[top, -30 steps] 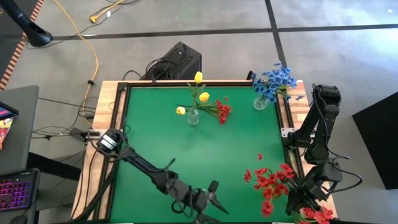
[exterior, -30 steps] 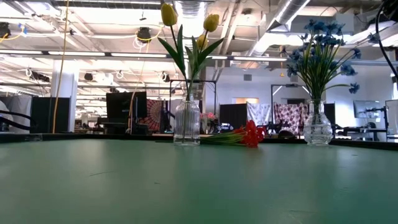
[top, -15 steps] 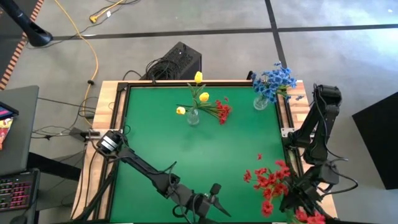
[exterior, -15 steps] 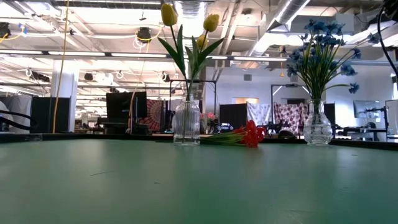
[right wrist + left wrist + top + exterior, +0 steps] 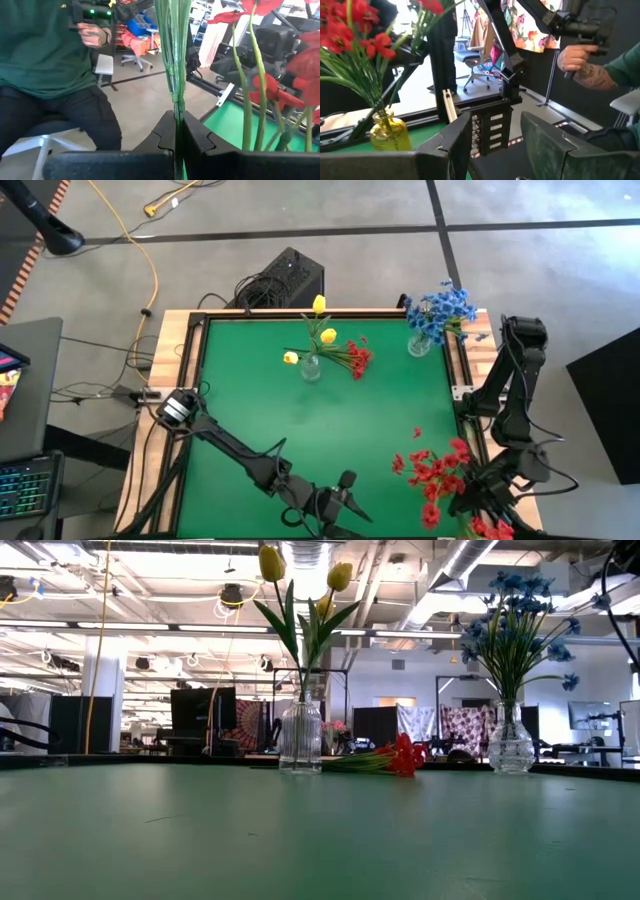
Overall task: Sort flowers into vase by color
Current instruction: Put the bottom red flowers into the yellow vase
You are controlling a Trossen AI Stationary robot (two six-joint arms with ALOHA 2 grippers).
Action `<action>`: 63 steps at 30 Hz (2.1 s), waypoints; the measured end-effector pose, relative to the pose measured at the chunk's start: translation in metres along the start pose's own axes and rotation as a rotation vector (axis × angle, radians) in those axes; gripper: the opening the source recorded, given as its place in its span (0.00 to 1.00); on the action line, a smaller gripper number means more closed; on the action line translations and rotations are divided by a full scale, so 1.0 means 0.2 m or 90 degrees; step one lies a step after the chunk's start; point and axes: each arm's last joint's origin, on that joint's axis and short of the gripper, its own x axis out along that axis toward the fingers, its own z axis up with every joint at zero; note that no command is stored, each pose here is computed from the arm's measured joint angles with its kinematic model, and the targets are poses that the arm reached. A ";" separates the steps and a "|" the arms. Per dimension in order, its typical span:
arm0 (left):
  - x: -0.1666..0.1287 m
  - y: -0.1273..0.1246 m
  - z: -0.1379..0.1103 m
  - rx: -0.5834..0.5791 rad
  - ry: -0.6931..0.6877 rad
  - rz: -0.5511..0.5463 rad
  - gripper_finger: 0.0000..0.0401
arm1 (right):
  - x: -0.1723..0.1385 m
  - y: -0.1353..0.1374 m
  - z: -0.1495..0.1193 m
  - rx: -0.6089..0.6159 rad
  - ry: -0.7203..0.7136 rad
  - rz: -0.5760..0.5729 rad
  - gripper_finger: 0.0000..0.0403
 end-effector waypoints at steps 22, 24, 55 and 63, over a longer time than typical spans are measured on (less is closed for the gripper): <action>0.00 0.05 0.00 -0.027 -0.005 0.012 0.39 | -0.01 0.00 -0.05 -0.020 0.056 -0.029 0.09; 0.01 0.05 0.00 -0.031 -0.005 0.013 0.39 | -0.01 0.00 -0.06 -0.005 0.060 -0.038 0.09; 0.28 0.07 -0.10 -0.056 -0.114 -0.009 0.39 | -0.01 0.00 -0.09 0.062 0.085 -0.078 0.09; 0.46 0.16 -0.07 -0.033 -0.154 0.074 0.39 | -0.01 0.00 -0.08 0.066 0.083 -0.079 0.09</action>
